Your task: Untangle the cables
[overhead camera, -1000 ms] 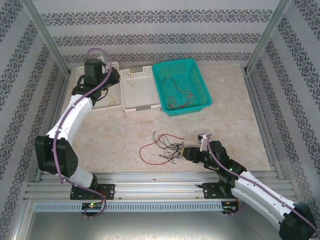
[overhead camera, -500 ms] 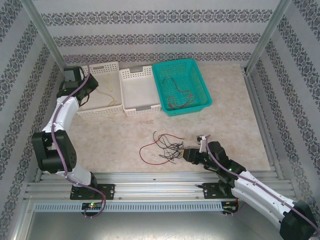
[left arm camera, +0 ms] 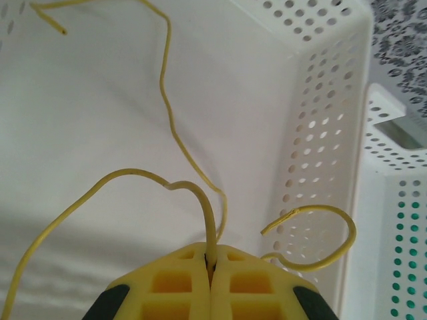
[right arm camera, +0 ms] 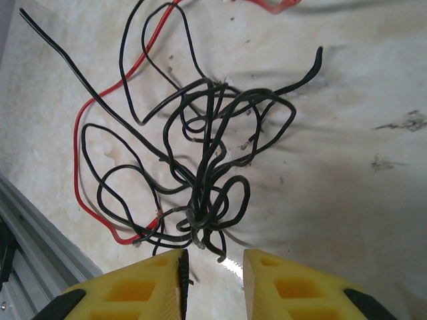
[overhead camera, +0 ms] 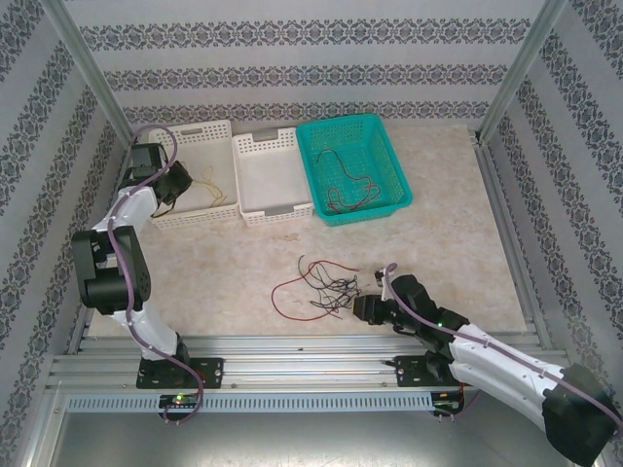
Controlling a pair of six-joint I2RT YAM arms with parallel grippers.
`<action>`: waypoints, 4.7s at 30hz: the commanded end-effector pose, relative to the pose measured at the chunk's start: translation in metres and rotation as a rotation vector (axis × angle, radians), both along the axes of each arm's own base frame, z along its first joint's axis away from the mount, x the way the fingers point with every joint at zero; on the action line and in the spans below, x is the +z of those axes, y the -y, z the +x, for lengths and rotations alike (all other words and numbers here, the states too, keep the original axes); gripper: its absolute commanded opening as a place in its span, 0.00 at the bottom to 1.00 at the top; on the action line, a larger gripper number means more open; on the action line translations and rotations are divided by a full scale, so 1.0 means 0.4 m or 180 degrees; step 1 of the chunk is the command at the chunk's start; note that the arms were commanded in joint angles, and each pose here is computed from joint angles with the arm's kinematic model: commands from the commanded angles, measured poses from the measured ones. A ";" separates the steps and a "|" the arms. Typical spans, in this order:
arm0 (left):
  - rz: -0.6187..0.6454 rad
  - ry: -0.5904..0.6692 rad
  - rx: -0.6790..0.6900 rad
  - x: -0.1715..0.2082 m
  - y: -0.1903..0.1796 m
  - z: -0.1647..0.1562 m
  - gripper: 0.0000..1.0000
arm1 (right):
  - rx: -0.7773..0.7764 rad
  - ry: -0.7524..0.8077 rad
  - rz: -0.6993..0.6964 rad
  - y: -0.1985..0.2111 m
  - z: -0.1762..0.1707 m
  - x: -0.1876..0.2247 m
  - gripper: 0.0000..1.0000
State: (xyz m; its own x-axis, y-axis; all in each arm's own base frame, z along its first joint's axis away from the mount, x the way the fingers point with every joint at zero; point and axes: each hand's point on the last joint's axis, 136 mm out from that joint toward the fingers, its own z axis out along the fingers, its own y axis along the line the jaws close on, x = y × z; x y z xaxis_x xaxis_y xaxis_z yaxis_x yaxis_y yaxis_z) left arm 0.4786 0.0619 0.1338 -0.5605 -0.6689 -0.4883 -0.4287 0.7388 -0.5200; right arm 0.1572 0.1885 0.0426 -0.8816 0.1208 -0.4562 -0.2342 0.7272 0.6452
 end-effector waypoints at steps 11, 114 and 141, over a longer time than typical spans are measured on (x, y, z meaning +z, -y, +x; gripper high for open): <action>-0.0131 0.0084 0.0025 0.021 -0.008 0.015 0.41 | 0.0083 0.0237 0.0031 -0.028 0.027 0.048 0.17; -0.1171 0.1055 -0.2310 0.082 0.794 -0.693 0.00 | 0.0943 0.1079 0.0906 -0.222 0.067 0.369 0.00; 0.0627 0.0945 -0.1728 0.193 0.452 -0.732 0.00 | -0.1159 0.0589 0.0346 0.155 0.194 0.241 0.00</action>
